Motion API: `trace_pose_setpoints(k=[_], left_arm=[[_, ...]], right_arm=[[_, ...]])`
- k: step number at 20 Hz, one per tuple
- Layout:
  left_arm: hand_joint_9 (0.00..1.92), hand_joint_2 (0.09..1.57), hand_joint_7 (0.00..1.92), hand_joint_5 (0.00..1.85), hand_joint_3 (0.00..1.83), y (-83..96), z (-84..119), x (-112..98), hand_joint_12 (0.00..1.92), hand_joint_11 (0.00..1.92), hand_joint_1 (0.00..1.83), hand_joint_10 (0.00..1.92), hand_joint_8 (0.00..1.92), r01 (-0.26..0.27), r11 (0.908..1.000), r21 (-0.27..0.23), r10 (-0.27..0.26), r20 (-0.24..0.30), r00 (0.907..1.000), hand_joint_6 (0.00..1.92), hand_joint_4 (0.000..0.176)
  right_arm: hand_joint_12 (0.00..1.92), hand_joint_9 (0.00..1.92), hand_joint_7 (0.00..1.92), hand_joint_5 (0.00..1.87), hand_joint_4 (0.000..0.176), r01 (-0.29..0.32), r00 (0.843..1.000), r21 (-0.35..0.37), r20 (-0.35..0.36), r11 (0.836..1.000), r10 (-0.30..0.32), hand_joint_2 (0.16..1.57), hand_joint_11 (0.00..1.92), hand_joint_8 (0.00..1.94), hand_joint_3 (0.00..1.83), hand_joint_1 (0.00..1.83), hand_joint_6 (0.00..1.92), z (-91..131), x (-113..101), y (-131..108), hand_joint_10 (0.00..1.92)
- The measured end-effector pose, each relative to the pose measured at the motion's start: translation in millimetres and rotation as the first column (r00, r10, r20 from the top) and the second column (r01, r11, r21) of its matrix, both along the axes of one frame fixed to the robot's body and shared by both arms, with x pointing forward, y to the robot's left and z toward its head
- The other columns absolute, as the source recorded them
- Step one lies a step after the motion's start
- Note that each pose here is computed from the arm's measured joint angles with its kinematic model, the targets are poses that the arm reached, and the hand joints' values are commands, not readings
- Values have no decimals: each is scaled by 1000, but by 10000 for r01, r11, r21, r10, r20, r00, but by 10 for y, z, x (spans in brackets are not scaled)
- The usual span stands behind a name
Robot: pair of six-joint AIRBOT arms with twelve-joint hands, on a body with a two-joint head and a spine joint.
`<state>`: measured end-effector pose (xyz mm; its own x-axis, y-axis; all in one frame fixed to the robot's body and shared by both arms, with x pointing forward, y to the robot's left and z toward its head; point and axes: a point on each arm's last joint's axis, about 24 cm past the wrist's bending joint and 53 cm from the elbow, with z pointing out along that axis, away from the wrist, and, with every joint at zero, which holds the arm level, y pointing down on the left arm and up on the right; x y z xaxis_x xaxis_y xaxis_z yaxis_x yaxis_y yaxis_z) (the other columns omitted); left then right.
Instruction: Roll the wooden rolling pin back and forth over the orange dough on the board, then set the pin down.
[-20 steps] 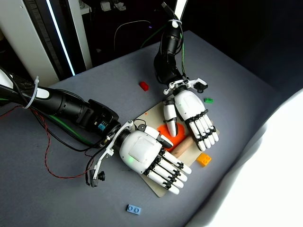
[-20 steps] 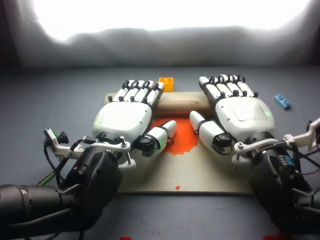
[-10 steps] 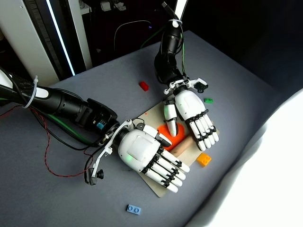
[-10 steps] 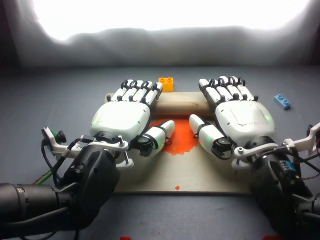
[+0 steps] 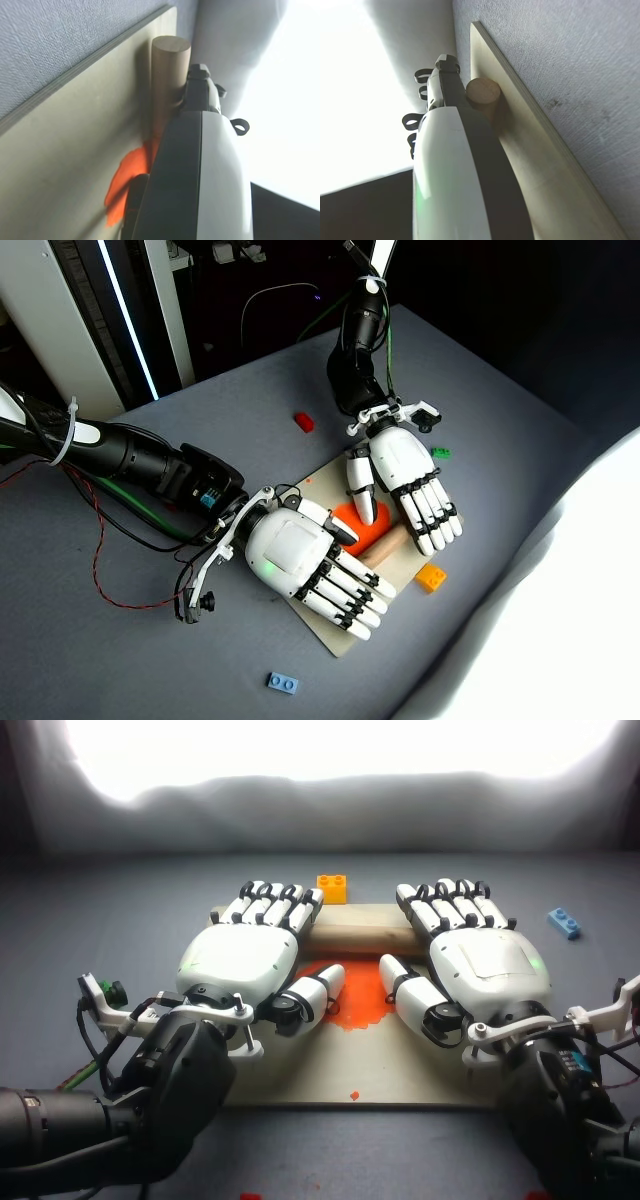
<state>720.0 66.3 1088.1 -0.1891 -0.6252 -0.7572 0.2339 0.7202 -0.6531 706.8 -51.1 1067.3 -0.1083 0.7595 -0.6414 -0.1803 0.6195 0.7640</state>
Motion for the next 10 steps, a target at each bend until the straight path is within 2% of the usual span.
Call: trace_pose_setpoints(k=[10], left_arm=[[0,1516,44,44,2,-3,-12,-55,0,0,0,0,5,113,9999,112,-112,-79,9999,9,0]], right_arm=[[121,99,142,129,0,136,9999,-21,-42,9999,-137,1566,0,0,2,0,0,-30,-89,2,5]])
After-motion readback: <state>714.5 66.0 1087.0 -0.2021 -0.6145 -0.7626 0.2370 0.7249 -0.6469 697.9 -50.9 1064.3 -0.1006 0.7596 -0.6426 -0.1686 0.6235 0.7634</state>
